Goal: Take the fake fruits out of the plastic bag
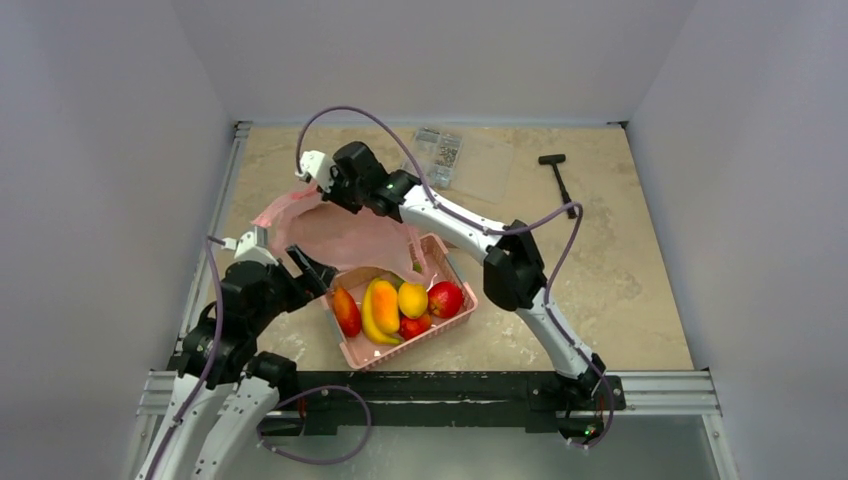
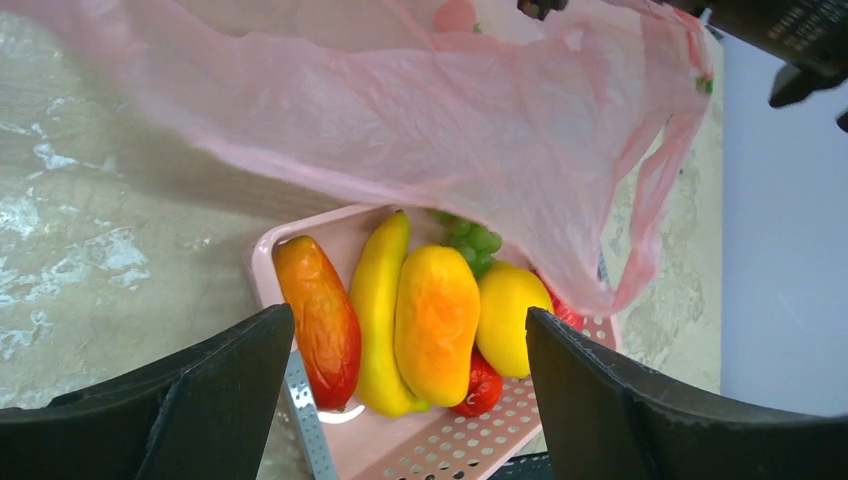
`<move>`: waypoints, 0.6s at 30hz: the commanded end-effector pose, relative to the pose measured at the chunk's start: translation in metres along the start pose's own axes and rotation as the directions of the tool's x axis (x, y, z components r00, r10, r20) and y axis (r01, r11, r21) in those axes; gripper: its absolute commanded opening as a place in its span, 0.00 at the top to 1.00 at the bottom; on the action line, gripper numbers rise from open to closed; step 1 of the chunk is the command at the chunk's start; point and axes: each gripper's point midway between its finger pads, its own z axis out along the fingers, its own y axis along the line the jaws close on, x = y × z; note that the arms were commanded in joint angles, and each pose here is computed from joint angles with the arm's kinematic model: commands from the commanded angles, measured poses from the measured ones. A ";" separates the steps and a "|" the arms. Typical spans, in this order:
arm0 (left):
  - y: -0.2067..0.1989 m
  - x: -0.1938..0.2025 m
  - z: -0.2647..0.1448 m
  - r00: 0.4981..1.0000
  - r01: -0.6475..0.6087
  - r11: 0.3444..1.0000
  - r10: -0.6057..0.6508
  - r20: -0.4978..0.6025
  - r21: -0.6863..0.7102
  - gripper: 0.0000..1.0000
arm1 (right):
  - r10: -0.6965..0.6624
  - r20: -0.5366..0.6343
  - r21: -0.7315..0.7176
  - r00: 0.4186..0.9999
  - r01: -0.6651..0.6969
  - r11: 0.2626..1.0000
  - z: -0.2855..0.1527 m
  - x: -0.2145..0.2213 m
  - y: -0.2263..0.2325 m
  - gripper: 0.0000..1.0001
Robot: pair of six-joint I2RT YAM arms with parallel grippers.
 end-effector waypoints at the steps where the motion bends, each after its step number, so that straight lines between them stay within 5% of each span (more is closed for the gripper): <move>1: -0.037 -0.032 0.001 0.996 0.038 0.994 -0.045 0.071 0.101 0.15 | 0.142 0.352 -0.016 0.925 -0.146 0.989 -0.085 -0.117 -0.022 1.00; 8: -0.067 -0.047 0.033 0.996 0.071 0.984 -0.080 0.049 0.164 0.20 | 0.163 0.411 -0.055 0.897 -0.154 0.987 -0.106 -0.138 -0.022 1.00; 18: -0.047 -0.059 0.107 0.996 0.053 0.998 -0.052 0.070 -0.021 0.32 | 0.150 0.383 -0.093 0.911 -0.124 0.988 -0.099 -0.123 -0.008 1.00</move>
